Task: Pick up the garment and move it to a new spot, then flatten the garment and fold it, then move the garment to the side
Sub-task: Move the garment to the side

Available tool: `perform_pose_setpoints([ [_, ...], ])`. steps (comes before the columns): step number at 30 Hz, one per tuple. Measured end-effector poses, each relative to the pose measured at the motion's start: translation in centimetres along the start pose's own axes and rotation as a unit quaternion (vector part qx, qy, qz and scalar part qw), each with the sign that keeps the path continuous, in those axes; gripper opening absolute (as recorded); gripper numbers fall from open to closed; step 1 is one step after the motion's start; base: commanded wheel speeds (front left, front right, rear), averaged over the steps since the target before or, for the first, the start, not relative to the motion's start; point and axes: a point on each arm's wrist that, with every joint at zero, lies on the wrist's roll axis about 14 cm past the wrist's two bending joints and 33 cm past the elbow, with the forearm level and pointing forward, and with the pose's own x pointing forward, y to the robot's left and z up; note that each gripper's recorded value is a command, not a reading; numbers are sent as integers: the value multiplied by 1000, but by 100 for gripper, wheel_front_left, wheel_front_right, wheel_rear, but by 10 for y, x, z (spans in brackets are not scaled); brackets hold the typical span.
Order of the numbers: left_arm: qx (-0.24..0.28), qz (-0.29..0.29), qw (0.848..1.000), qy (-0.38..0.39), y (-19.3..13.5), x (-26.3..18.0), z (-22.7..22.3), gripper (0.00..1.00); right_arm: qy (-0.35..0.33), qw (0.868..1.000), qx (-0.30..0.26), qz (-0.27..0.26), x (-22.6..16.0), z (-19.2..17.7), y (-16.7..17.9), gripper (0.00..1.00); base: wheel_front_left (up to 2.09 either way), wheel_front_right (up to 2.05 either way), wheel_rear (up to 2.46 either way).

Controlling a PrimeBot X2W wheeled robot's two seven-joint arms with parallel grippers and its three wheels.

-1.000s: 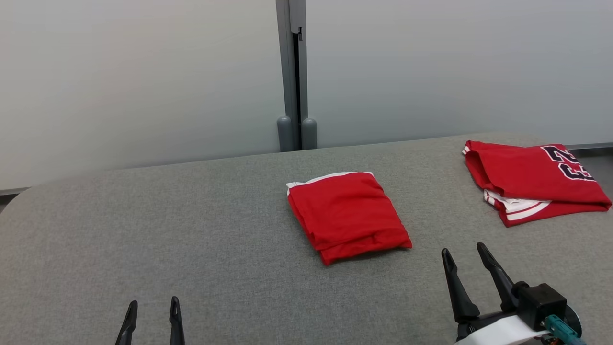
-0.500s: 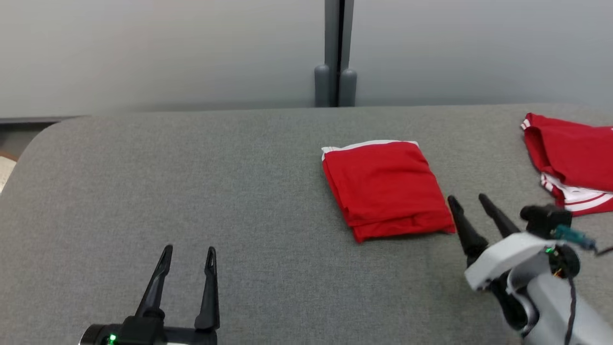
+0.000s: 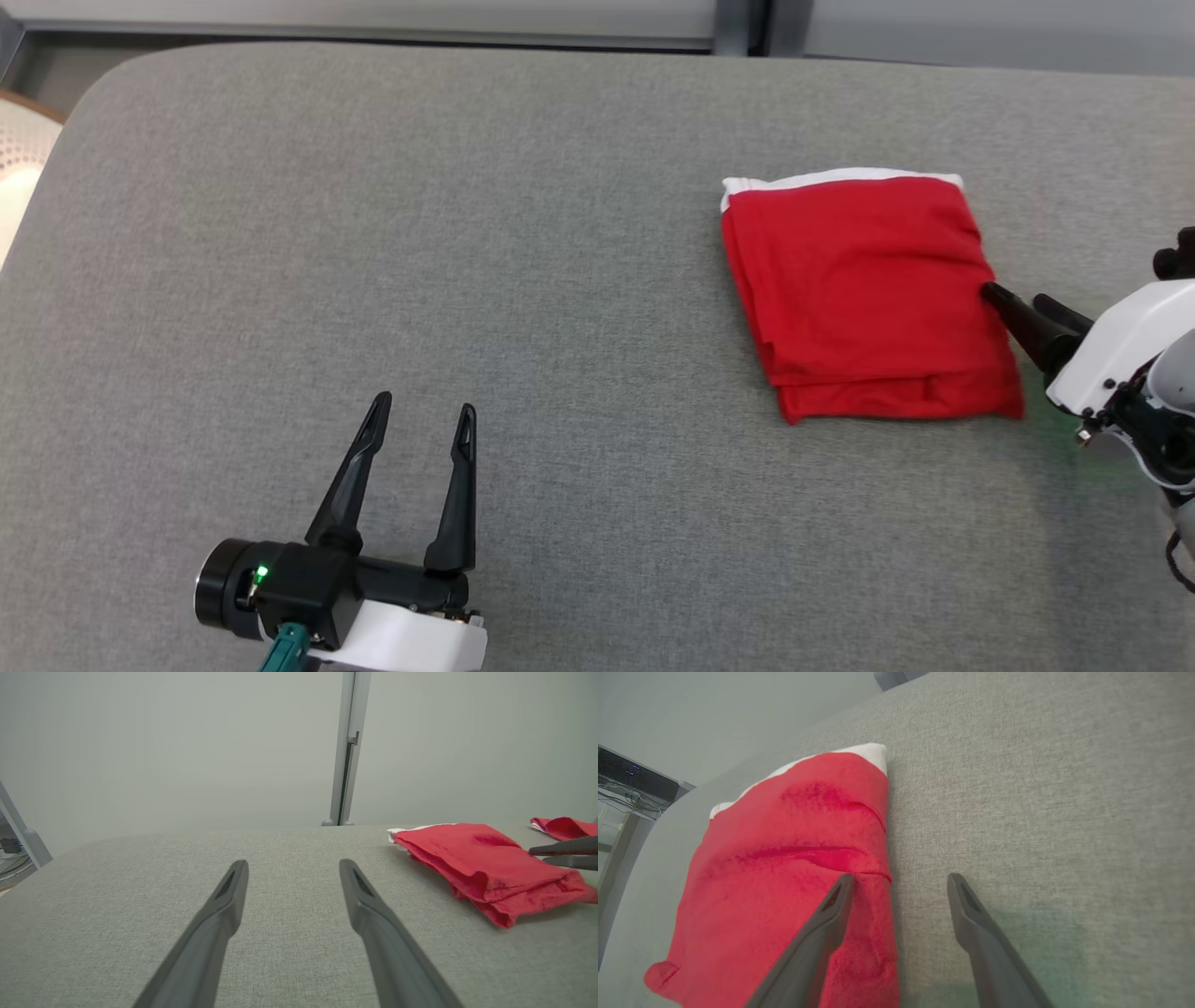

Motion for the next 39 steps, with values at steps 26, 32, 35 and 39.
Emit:
perform_pose_setpoints([
  [26,3,-81,997,-8,-37,36,-6,100,-69,972,-195,-108,-53,78,-80,0,0,0,0],
  [32,-2,-112,994,-14,-52,53,-10,100,-83,951,-239,-179,-91,103,-128,0,0,0,0],
  [35,-4,-126,992,-14,-58,61,-14,100,-81,940,-257,-207,-99,109,-148,0,0,0,0],
  [39,-19,-144,989,-3,-66,70,-26,100,-60,921,-291,-251,-110,113,-177,0,0,0,0],
])
